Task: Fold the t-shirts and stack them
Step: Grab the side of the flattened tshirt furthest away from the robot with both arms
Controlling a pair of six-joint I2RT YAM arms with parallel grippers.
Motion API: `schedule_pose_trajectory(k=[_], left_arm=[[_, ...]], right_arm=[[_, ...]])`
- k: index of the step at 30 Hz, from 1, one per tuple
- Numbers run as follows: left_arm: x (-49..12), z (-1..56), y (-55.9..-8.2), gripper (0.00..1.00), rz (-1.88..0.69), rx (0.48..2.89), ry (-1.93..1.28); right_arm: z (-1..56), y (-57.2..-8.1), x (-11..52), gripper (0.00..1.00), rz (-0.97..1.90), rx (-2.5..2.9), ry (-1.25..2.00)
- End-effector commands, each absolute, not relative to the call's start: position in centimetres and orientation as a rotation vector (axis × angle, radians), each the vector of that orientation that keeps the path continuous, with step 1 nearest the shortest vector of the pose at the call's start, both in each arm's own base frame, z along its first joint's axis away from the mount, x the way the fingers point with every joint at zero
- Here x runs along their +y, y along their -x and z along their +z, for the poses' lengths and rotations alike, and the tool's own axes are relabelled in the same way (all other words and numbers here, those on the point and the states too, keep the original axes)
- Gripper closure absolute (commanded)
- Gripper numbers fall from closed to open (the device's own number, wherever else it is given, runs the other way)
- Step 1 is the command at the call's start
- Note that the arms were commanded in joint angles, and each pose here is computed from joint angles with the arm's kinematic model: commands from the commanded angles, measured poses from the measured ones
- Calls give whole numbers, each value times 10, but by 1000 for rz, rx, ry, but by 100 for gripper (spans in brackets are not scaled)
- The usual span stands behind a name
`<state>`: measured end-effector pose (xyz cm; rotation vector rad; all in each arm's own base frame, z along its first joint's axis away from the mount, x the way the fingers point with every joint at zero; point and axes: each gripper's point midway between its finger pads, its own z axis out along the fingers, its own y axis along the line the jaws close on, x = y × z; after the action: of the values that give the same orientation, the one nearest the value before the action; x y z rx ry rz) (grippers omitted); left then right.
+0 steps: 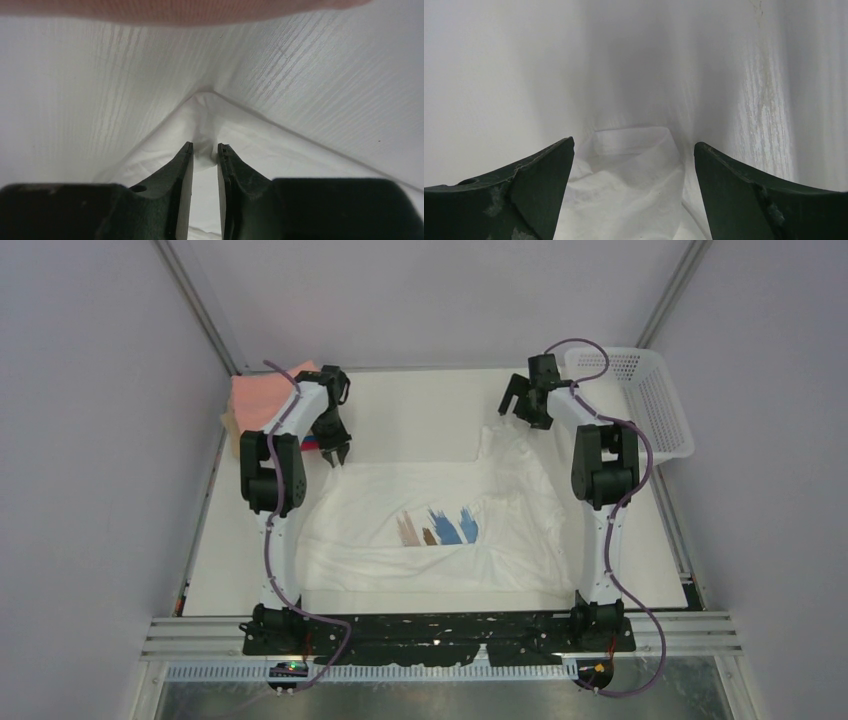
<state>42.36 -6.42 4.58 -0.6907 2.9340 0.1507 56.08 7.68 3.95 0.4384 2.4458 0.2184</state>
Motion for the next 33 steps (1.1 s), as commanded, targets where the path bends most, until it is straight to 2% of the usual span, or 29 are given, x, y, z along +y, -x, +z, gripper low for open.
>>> schedule_pose_trajectory(k=[1, 3, 5, 18, 23, 33], left_arm=[[-60, 62, -420, 78, 168, 2924, 682], [-60, 62, -420, 84, 169, 2922, 679], [-59, 62, -420, 100, 169, 2923, 680], [-60, 81, -440, 100, 77, 2837, 423], [-56, 83, -443, 100, 96, 2831, 347], [-56, 85, -437, 100, 72, 2839, 292]], right_arm=[[79, -563, 67, 5, 202, 2373, -436], [81, -563, 67, 5, 207, 2371, -436], [82, -564, 68, 5, 214, 2368, -431], [79, -574, 82, 5, 235, 2397, -251], [72, -577, 87, 0, 163, 2430, -212], [61, -572, 69, 17, -13, 2477, -318]])
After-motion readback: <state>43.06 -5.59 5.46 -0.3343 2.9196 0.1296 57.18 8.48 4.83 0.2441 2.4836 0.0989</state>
